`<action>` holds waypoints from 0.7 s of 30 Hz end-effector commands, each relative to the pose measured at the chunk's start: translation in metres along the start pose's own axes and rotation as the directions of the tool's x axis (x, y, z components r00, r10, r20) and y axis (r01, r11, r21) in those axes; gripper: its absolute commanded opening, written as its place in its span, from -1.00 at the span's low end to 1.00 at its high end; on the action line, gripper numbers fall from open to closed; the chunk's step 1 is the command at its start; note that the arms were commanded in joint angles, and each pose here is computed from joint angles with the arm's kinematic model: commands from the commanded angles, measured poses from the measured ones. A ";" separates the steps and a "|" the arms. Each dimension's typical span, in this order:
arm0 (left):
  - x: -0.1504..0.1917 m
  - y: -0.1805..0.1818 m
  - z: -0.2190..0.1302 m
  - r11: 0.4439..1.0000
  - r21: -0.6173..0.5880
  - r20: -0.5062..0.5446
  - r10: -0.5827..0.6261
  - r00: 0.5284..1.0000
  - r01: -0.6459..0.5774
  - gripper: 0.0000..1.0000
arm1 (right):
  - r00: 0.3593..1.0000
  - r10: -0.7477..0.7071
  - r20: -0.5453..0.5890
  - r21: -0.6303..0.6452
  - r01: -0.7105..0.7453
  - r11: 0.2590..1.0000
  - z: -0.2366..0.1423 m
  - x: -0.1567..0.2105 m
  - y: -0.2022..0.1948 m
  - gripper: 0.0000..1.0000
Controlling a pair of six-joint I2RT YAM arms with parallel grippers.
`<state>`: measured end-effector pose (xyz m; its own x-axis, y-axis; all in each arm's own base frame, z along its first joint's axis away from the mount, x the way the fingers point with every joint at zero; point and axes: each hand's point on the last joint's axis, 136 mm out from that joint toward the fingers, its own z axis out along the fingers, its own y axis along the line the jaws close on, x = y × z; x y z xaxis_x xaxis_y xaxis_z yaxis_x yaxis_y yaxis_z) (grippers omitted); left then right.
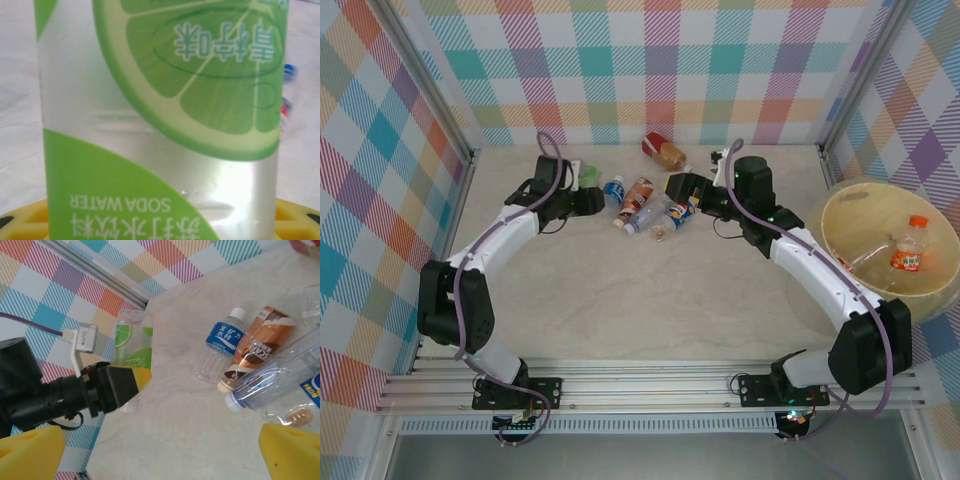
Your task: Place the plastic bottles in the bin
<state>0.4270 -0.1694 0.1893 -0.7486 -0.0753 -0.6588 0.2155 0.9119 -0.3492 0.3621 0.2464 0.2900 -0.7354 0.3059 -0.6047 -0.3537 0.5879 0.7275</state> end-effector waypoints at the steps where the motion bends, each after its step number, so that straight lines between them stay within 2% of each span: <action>1: -0.004 -0.047 -0.018 0.986 0.129 0.049 0.098 0.994 -0.104 -0.18 | 1.000 0.013 -0.008 -0.111 -0.013 0.994 0.002 -0.009 0.031 0.99; 3: -0.002 -0.069 -0.028 0.969 0.199 0.060 0.134 0.989 -0.144 -0.19 | 0.999 0.004 -0.033 -0.139 -0.008 0.990 0.004 -0.005 0.037 0.99; 5: -0.007 -0.094 -0.041 0.941 0.276 0.117 0.167 0.979 -0.194 -0.19 | 0.999 0.005 -0.047 -0.137 -0.011 0.991 0.006 -0.003 0.038 0.99; 10: 0.001 -0.130 -0.062 0.884 0.362 0.162 0.252 0.954 -0.295 -0.19 | 0.998 0.013 -0.056 -0.147 -0.022 0.989 0.004 -0.003 0.043 0.99; 16: 0.005 -0.148 -0.071 0.867 0.293 0.198 0.357 0.913 -0.403 -0.19 | 0.993 0.049 -0.103 -0.233 -0.072 0.970 0.006 -0.003 0.064 0.99; 19: 0.013 -0.152 -0.071 0.859 0.251 0.175 0.413 0.894 -0.446 -0.19 | 0.992 0.051 -0.113 -0.286 -0.082 0.955 0.007 -0.003 0.075 0.99; 21: 0.015 -0.158 -0.073 0.847 0.251 0.182 0.434 0.882 -0.469 -0.19 | 0.991 0.070 -0.110 -0.264 -0.097 0.960 0.011 -0.003 0.072 0.99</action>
<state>0.3379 -0.2874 0.2636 -0.5225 0.2210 -0.8235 0.6726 0.7005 -0.2388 0.3469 0.2858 0.3189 -0.8220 0.2592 -0.5071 -0.3868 0.3994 0.8312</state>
